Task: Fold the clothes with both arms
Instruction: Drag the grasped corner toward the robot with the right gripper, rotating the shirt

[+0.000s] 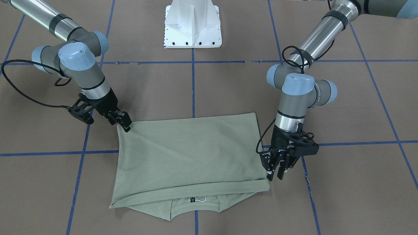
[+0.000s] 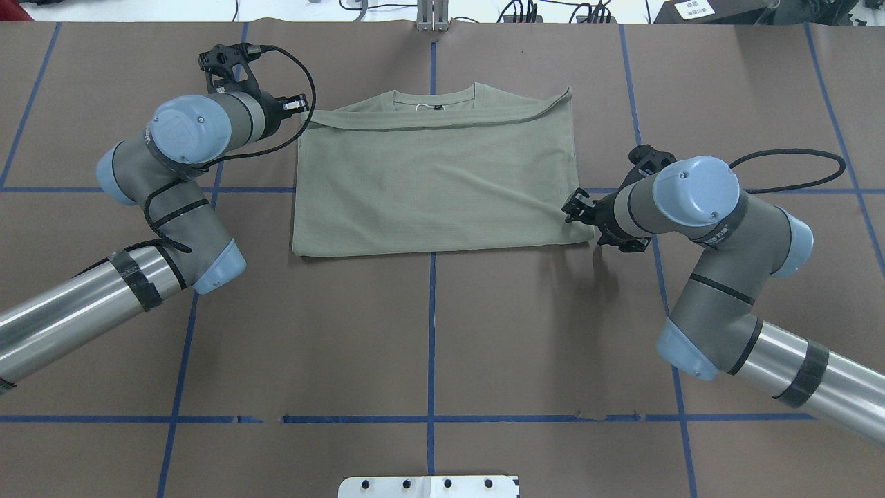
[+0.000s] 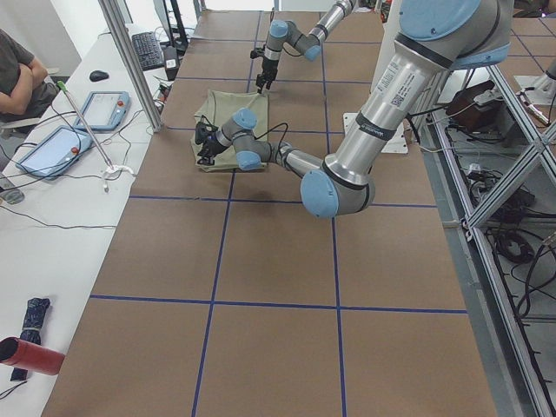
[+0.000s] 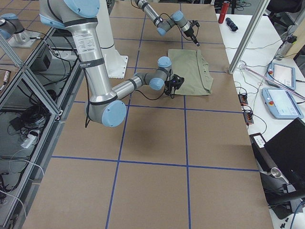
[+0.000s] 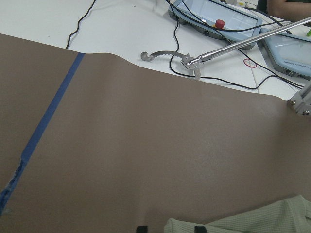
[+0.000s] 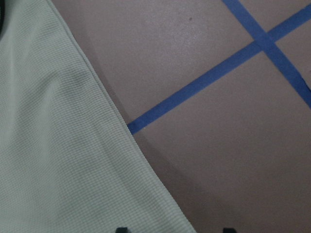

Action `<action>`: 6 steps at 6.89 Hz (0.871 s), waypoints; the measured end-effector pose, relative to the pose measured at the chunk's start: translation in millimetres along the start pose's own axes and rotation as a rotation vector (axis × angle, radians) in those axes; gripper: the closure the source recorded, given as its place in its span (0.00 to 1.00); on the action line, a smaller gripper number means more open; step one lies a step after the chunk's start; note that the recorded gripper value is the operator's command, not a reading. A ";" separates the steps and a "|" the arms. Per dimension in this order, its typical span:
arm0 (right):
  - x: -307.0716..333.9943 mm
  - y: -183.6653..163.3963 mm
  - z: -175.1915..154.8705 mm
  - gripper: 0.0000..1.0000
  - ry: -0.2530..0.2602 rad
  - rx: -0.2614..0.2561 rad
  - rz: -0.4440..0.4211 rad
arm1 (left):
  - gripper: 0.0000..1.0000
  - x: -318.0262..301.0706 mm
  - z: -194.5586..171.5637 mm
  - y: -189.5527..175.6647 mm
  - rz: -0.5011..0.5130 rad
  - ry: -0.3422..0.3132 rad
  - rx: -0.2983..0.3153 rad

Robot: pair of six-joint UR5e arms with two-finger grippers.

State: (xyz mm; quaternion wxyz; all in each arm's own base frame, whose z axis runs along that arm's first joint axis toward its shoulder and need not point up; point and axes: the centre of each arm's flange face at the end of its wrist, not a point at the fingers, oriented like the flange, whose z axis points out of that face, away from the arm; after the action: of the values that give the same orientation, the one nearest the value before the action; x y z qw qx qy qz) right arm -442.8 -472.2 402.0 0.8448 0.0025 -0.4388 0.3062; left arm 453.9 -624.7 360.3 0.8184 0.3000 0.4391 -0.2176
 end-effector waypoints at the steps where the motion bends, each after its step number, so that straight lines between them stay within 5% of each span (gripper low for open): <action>1: 0.9 1.6 1.7 1.00 0.002 0.002 -0.001 | 0.57 0.0 0.0 0.0 0.000 0.000 0.000; 6: 4.6 12.3 -42.0 1.00 -0.051 -0.040 -0.015 | 0.57 -5.4 -1.1 2.5 0.001 -0.002 -0.002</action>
State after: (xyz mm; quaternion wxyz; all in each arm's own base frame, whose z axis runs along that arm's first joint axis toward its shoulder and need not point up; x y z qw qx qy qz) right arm -416.2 -448.4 376.3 0.8354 -0.0033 -0.4663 0.2911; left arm 452.0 -621.7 365.2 0.8193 0.2991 0.4383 -0.2172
